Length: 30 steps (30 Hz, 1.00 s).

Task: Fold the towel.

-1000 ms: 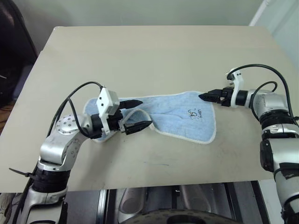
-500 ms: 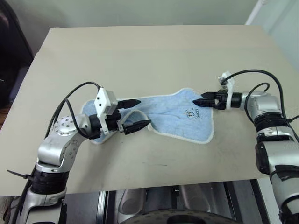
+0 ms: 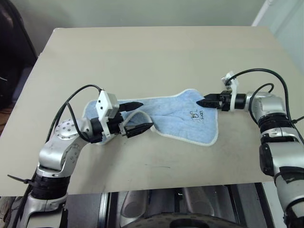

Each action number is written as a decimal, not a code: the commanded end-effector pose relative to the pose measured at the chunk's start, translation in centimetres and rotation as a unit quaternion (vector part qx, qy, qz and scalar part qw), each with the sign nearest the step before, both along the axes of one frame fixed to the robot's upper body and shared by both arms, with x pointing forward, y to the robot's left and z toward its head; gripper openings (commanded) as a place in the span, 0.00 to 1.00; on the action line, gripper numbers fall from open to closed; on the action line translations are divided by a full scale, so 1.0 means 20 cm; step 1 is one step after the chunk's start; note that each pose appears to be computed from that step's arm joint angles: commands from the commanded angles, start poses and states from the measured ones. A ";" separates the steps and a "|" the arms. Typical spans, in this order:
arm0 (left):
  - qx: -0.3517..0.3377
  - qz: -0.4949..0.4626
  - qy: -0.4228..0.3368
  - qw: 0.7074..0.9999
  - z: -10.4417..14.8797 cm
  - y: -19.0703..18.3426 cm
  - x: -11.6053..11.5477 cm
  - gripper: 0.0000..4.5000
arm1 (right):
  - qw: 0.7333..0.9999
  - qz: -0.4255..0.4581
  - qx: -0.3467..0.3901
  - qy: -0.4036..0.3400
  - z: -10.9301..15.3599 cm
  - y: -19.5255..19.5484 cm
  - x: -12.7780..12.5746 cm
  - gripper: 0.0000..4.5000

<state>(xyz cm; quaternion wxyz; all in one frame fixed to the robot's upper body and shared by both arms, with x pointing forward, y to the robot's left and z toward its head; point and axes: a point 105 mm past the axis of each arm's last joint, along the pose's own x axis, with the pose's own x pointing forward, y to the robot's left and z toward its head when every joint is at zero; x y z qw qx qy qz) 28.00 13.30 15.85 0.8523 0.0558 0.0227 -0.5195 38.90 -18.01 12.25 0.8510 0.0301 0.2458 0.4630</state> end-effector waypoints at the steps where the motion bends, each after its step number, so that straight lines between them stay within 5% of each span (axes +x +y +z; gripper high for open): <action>1: -0.006 -0.006 -0.031 0.999 0.06 -0.02 0.00 1.00 | 0.998 0.037 0.021 -0.040 0.13 0.04 -0.04 0.55; 5: -0.004 -0.006 -0.036 0.999 0.06 -0.03 0.00 1.00 | 0.995 0.069 0.035 -0.057 0.20 0.12 -0.12 0.25; 18: -0.006 -0.014 -0.036 0.999 0.03 -0.05 0.02 1.00 | 0.991 0.041 -0.008 -0.129 0.20 0.12 -0.15 0.25; 21: -0.007 -0.015 -0.037 0.999 0.03 -0.05 0.02 1.00 | 0.992 0.047 0.015 -0.119 0.20 0.15 -0.19 0.38; 26: -0.007 -0.018 -0.034 0.999 0.01 -0.05 0.02 1.00 | 0.987 0.108 -0.041 -0.116 0.06 0.26 -0.32 0.74; 30: -0.007 -0.021 -0.035 0.999 0.01 -0.06 0.02 1.00 | 0.987 0.096 -0.035 -0.122 0.06 0.28 -0.32 0.74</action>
